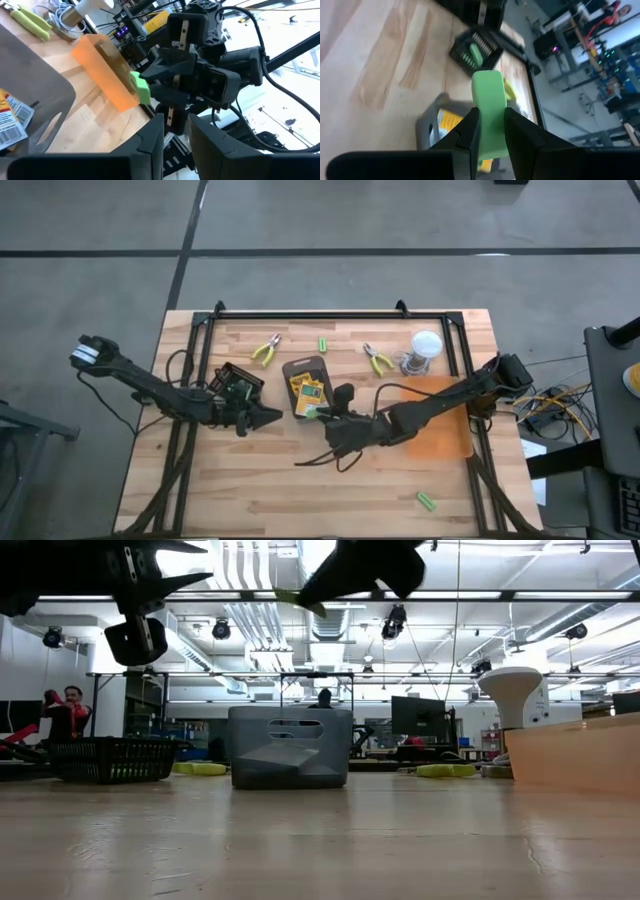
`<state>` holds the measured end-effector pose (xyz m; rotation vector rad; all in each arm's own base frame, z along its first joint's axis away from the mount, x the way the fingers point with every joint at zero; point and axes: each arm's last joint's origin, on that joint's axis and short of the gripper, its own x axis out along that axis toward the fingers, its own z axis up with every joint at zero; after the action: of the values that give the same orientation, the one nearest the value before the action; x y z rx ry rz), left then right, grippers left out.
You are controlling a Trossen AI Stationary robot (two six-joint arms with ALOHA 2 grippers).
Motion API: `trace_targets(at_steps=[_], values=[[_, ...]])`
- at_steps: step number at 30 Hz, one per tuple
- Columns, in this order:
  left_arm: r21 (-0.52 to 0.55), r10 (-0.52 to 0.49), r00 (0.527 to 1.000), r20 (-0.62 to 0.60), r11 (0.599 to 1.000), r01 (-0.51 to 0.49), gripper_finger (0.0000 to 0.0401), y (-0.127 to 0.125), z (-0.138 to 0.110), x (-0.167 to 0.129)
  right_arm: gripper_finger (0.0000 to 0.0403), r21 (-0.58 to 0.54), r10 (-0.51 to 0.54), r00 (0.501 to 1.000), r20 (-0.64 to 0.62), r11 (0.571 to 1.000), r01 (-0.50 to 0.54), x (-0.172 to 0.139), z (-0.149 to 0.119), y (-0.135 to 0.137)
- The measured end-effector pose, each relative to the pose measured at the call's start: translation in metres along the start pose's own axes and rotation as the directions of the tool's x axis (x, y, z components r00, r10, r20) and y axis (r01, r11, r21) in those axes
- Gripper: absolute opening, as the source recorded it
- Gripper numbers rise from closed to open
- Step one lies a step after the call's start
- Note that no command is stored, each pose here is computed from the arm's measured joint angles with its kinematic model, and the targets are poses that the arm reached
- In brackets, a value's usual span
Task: Pick & Place School Supplies
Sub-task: Put the middle light green eraser into the black bin
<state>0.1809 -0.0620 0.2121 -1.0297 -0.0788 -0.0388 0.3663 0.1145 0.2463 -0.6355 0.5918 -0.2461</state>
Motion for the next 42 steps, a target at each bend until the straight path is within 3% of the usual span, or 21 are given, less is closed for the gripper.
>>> trace_targets(at_steps=[10, 24, 33, 42], values=[[-0.004, -0.003, 1.0, 0.01, 1.0, 0.003, 0.0092, -0.003, 0.001, 0.003, 0.007, -0.009, -0.009, 1.0, 0.028, 1.0, 0.009, 0.003, 0.003, 0.002], [0.003, 0.114, 0.993, 0.04, 0.993, -0.114, 0.0092, -0.001, -0.009, 0.029, 0.007, 0.01, -0.003, 0.995, 0.1, 1.0, 0.002, 0.003, 0.01, 0.0], [0.055, 0.136, 0.99, 0.031, 0.989, -0.138, 0.0092, -0.006, -0.017, 0.053, 0.007, 0.003, -0.001, 0.996, 0.087, 1.0, 0.001, 0.005, 0.007, 0.003], [0.057, 0.14, 0.99, 0.034, 0.988, -0.141, 0.0092, -0.005, -0.015, 0.052, 0.007, -0.065, -0.004, 0.998, 0.06, 0.998, 0.008, 0.011, 0.003, 0.009]])
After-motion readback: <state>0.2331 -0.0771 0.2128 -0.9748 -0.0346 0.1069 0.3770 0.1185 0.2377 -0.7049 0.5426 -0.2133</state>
